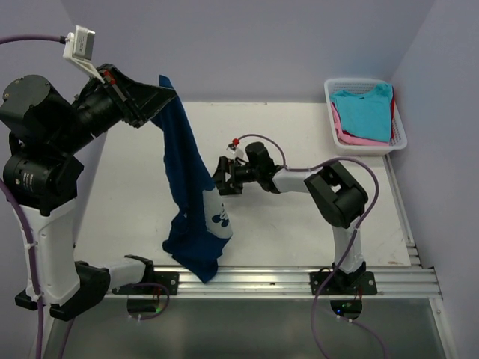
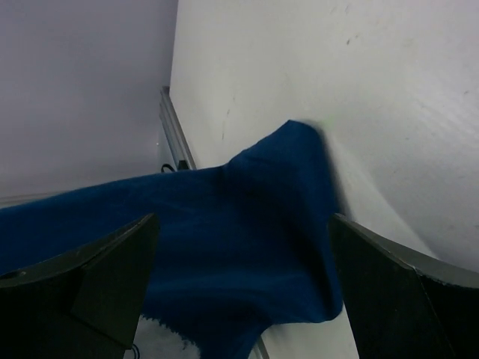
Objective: Fold and stack the t-shirts
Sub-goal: Flatten the tshirt out
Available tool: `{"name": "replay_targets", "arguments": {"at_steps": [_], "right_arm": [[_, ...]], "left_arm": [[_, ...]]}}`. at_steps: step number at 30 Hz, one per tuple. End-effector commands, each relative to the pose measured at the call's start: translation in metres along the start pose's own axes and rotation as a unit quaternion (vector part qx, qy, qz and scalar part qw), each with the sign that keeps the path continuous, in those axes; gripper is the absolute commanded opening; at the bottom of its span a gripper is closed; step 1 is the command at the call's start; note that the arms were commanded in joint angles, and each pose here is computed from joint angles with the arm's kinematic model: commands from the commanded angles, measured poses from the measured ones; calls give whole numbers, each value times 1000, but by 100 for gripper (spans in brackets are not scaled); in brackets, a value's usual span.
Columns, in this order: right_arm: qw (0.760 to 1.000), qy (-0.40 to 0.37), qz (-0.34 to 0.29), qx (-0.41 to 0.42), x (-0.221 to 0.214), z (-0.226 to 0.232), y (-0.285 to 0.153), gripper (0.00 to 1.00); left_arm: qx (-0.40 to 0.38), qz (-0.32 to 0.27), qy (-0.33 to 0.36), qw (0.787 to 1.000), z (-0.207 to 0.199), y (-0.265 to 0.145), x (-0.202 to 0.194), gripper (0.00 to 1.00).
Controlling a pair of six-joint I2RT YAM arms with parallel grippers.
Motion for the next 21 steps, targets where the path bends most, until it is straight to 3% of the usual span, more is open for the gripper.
{"name": "replay_targets", "arguments": {"at_steps": [1,8,11,14,15,16,19,21], "right_arm": [[999,-30,26,-20,-25,0,22,99],[993,-45,88,-64,-82,-17,78,99],[991,-48,105,-68,-97,-19,86,86],[991,-45,109,-69,-103,-19,83,46],[990,-42,109,-75,-104,-19,80,16],[989,-50,106,-85,-104,-21,76,3],[984,-88,76,-134,-96,-17,60,0],[974,-112,24,-197,-83,-12,37,0]], "left_arm": [[-7,-23,16,1000,-6,-5,10,0],[7,-21,19,1000,-3,-8,8,0],[12,-20,20,1000,-2,-10,6,0],[17,-16,20,1000,1,-10,2,0],[18,-18,21,999,0,-12,2,0],[19,-18,21,999,1,-12,1,0],[28,-16,22,999,4,-13,-3,0],[35,-13,23,999,7,-13,-6,0]]}}
Point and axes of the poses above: each gripper's point midway between its finger pads, its own y axis out along the fingers, its own z axis along the line the jaws close on, x = y × z, the point moved 3 cm from there along -y, back along the fingers, and after that the axes turned 15 degrees about y, right-handed, at the moved point
